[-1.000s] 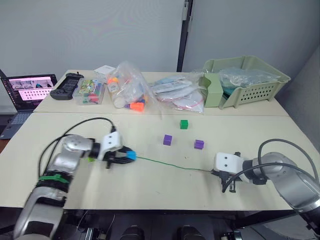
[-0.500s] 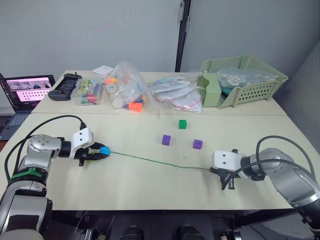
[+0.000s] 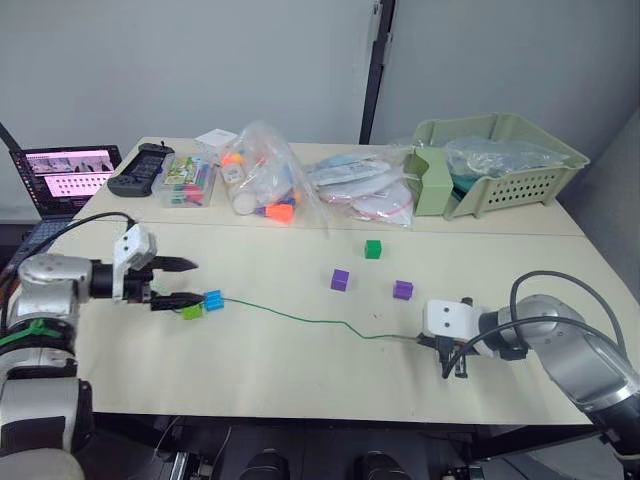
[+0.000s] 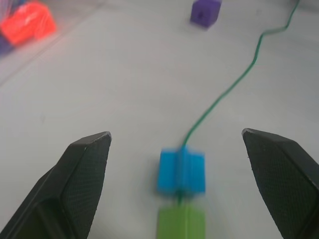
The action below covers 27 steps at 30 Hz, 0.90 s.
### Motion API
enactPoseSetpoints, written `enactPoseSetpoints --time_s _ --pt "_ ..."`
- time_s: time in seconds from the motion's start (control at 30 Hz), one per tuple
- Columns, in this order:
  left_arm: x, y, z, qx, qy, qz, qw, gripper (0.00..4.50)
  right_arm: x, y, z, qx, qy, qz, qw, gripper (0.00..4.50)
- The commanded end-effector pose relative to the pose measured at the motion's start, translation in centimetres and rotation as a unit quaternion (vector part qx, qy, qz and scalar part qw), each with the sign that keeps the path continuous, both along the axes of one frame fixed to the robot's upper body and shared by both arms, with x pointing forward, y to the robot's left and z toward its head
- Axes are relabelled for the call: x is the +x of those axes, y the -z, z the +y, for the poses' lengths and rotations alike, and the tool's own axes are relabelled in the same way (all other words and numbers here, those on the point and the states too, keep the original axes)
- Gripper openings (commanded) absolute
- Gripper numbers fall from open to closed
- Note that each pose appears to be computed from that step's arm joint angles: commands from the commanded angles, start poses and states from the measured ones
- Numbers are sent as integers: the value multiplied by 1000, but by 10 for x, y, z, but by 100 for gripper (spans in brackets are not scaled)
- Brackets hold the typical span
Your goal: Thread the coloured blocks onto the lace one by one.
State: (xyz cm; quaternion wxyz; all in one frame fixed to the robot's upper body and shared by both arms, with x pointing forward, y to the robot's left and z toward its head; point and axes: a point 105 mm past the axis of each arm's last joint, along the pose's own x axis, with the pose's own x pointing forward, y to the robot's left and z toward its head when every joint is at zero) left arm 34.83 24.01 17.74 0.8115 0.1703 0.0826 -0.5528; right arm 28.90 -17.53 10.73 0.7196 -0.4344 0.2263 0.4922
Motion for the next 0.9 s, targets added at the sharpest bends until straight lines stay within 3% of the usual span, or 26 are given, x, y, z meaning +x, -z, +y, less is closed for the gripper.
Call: enactPoseSetpoints --time_s 0.03,0.17,0.23,0.43,0.53,0.63,0.83,0.87,0.9 --pt "-6 -10 -32 0 56 -27 998 444 2 -11 4 1 -8 -20 1000 0" --pt "-18 18 -101 20 148 -39 988 444 0 -17 10 18 -8 -22 1000 0" --pt "-22 25 -119 21 166 -44 985 444 -2 -19 12 22 -9 -21 999 0" --pt "-38 44 -192 -21 222 -49 973 444 -9 -26 24 38 -20 -18 999 0" --pt "-39 48 -211 -50 220 -39 973 444 -10 -28 29 44 -24 -15 999 0" --pt "-43 62 -220 -46 230 -28 972 444 -14 -28 35 53 -29 -3 998 0" --pt "-46 61 -230 -65 233 -21 970 444 -14 -29 37 52 -30 -2 998 0" --pt "-46 61 -230 -68 233 -19 970 390 -14 -29 37 52 -30 -2 998 0" --pt "-46 61 -231 -69 232 -18 970 370 -14 -29 37 52 -29 -2 998 0"
